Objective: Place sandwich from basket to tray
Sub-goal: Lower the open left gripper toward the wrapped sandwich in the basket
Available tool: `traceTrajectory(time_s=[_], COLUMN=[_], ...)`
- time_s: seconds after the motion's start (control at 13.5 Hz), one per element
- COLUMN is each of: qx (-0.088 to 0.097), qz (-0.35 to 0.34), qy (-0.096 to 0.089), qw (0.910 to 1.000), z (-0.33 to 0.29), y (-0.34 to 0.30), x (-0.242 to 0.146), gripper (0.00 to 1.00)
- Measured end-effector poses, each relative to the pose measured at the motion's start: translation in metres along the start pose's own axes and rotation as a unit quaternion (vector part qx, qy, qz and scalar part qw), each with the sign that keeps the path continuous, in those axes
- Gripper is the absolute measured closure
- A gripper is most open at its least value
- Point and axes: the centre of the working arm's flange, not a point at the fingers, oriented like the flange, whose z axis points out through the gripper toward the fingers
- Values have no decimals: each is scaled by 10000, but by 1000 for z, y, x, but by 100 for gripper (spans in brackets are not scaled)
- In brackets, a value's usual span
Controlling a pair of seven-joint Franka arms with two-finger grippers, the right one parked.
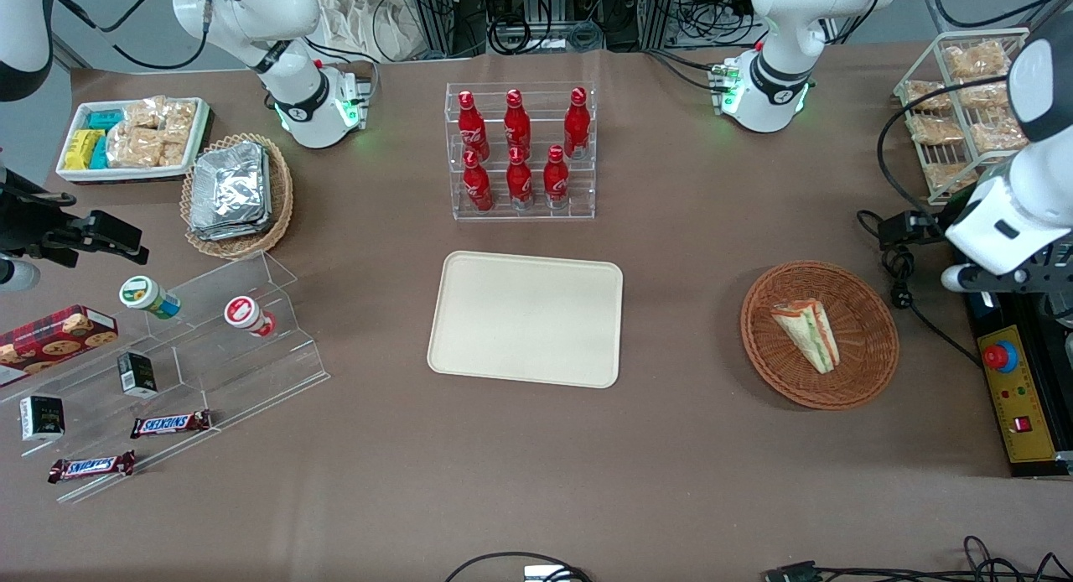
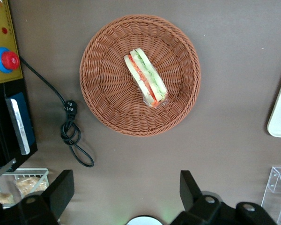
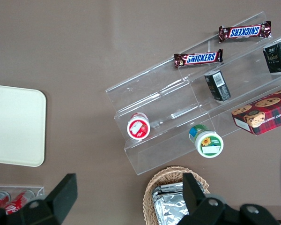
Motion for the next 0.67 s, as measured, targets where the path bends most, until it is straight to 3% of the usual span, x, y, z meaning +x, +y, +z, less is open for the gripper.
traceTrajectory(time_s=[0.44,0.67], qx=[-69,-359], qz=[-849,-1324], qy=[-367,-546], qw=[9957,9890], z=[94,145], y=[6,15], x=[60,86], gripper=[0,0])
